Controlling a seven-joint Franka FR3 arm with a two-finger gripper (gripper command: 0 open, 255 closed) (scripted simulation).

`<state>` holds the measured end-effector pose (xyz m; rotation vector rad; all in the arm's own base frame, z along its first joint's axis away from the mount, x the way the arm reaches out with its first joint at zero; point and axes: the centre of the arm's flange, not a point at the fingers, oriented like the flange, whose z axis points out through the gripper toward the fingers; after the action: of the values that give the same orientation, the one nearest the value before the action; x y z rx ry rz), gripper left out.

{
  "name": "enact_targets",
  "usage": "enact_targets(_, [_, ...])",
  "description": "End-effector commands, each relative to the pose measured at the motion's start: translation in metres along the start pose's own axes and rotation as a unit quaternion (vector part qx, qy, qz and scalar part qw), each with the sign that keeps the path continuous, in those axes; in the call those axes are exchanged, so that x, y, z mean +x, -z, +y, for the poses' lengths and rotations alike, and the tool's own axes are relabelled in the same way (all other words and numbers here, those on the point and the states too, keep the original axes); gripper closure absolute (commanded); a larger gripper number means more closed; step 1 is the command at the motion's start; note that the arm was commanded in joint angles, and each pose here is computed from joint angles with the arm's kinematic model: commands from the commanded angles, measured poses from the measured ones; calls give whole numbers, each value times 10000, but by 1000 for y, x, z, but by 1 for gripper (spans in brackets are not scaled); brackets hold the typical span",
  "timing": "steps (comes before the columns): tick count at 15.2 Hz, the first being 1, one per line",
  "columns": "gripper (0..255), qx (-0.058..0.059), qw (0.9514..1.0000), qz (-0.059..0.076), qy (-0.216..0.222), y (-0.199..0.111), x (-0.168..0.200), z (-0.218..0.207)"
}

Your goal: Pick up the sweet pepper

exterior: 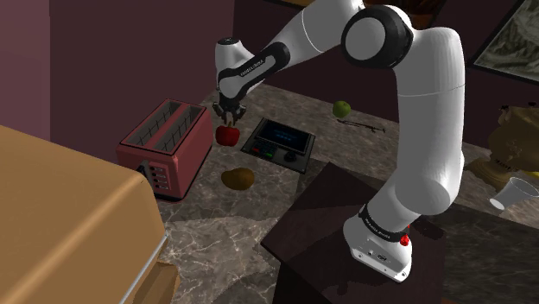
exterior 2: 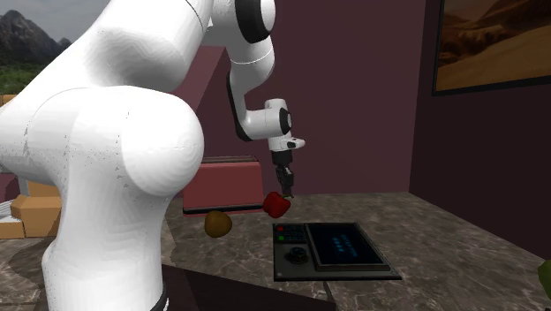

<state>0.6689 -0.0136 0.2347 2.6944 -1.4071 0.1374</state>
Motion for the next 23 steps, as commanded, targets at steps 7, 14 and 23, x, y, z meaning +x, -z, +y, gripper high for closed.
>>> enact_targets(7, [255, 1, 10000, 1, 0, 0, 0, 0])
enact_targets(14, [255, 1, 10000, 1, 0, 31, 5, 1])
enact_targets(23, [255, 1, 10000, 1, 0, 78, 10, 4])
